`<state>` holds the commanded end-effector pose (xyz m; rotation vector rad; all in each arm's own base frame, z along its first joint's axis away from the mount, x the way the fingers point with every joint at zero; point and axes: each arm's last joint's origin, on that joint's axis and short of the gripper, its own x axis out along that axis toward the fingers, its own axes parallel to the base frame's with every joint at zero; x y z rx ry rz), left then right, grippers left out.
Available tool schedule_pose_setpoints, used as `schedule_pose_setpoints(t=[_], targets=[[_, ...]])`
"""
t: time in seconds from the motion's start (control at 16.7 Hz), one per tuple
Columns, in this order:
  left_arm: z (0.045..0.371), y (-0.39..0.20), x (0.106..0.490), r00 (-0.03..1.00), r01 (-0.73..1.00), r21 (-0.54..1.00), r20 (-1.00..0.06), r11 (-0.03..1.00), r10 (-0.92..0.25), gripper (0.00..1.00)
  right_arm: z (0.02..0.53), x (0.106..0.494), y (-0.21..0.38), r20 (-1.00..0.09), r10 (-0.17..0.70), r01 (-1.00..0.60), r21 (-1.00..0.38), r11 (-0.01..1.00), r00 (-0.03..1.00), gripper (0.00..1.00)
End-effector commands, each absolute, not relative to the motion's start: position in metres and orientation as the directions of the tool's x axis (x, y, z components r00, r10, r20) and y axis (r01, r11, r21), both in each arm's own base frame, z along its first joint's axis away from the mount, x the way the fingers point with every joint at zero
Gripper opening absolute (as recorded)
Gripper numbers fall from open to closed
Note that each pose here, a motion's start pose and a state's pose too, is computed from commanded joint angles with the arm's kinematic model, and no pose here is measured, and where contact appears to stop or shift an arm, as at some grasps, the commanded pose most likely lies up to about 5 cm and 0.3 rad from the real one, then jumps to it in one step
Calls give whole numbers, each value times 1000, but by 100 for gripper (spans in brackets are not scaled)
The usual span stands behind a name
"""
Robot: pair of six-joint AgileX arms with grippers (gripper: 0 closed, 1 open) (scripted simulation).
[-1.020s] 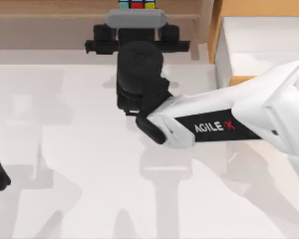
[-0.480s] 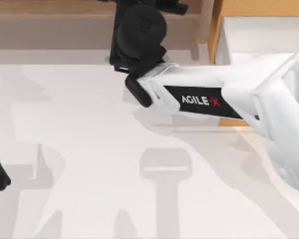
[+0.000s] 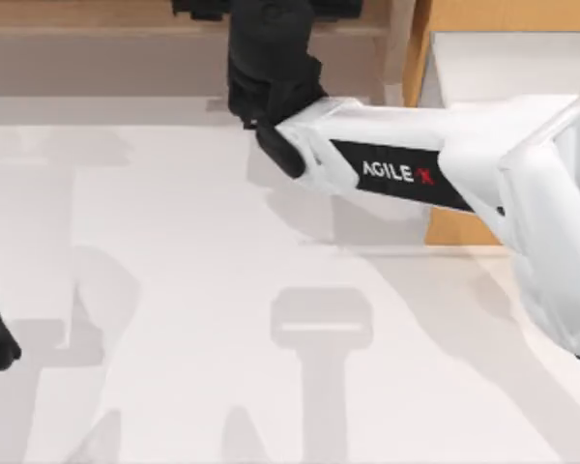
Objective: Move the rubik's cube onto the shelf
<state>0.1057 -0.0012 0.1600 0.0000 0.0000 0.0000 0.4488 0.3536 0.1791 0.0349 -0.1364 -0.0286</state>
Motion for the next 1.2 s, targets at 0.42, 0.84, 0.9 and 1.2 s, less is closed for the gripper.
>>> schedule_pose_setpoints(t=[0.42, 0.84, 0.9, 1.2], targets=[[160, -1, 106, 1000, 0, 0, 0, 1000, 0, 100, 168, 453, 355, 99, -8, 8, -1, 1000, 995, 0], [160, -1, 106, 1000, 0, 0, 0, 1000, 0, 100, 168, 453, 355, 99, -8, 8, -1, 1000, 995, 53], [160, -1, 106, 1000, 0, 0, 0, 1000, 0, 100, 168, 453, 355, 99, -8, 8, -1, 1000, 995, 60], [160, -1, 106, 1000, 0, 0, 0, 1000, 0, 100, 168, 453, 355, 99, -8, 8, -1, 1000, 995, 98]])
